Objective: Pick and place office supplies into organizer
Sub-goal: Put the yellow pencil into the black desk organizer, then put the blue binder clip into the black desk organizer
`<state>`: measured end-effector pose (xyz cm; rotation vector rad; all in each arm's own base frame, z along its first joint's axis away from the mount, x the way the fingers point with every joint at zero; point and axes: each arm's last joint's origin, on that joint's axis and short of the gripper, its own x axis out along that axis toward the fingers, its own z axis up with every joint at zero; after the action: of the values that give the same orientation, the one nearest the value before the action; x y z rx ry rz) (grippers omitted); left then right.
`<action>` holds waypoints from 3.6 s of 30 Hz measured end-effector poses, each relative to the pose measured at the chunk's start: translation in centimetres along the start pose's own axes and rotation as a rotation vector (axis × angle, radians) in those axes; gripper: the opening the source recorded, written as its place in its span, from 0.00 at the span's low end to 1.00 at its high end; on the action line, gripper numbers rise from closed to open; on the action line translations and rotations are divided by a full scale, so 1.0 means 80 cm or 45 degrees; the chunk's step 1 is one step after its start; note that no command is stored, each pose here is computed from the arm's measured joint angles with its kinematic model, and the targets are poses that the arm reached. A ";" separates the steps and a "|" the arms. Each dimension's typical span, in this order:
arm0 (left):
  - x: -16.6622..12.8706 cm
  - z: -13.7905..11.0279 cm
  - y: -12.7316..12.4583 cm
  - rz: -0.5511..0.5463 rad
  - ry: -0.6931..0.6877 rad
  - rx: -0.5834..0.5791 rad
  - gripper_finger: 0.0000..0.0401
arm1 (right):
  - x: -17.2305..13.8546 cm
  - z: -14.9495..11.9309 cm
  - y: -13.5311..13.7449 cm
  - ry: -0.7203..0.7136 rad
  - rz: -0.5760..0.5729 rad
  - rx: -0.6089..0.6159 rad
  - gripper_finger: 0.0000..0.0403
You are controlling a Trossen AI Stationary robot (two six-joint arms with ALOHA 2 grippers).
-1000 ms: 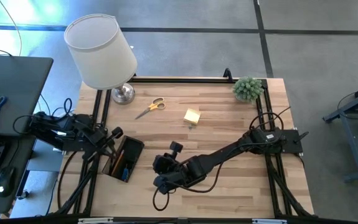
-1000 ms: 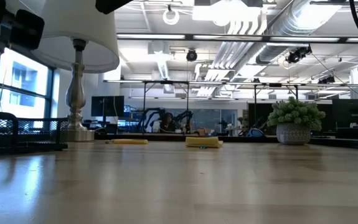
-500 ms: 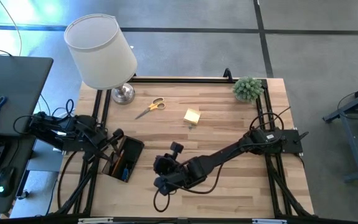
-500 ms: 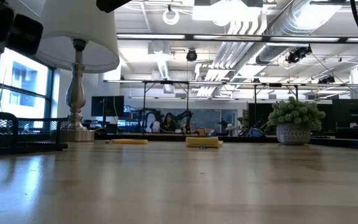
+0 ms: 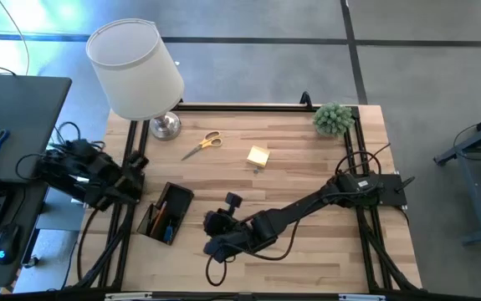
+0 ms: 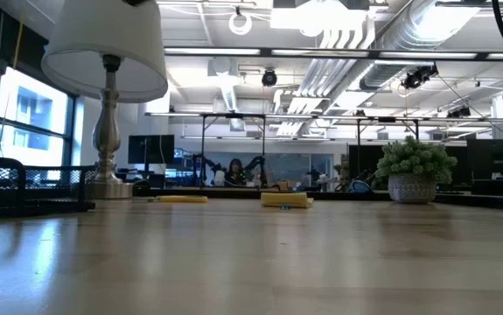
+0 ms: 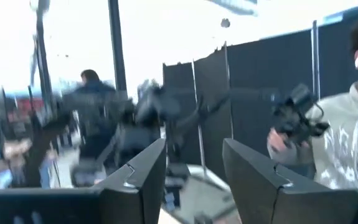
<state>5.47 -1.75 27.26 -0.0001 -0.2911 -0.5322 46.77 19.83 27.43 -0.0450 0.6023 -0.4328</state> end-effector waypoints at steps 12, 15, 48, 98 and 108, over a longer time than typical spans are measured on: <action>-0.023 0.061 -0.014 0.007 0.013 -0.015 0.36 | 0.091 0.054 -0.019 -0.467 0.451 -0.044 0.17; -0.025 0.060 -0.015 0.010 0.068 -0.041 0.36 | 0.123 0.045 -0.023 -0.516 0.482 -0.092 0.23; -0.032 0.065 -0.017 0.057 0.127 -0.090 0.36 | 0.189 0.010 -0.011 -0.768 0.519 -0.133 0.28; -0.032 0.065 -0.017 0.059 0.127 -0.091 0.36 | 0.198 0.040 -0.047 -0.633 0.587 0.059 0.19; -0.032 0.063 -0.016 0.068 0.146 -0.100 0.36 | 0.184 0.048 -0.052 -0.605 0.247 -0.038 0.43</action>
<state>1.33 -1.22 31.25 -0.0530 -0.1574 -0.4882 58.16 9.70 23.34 -0.1137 0.1420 -0.2121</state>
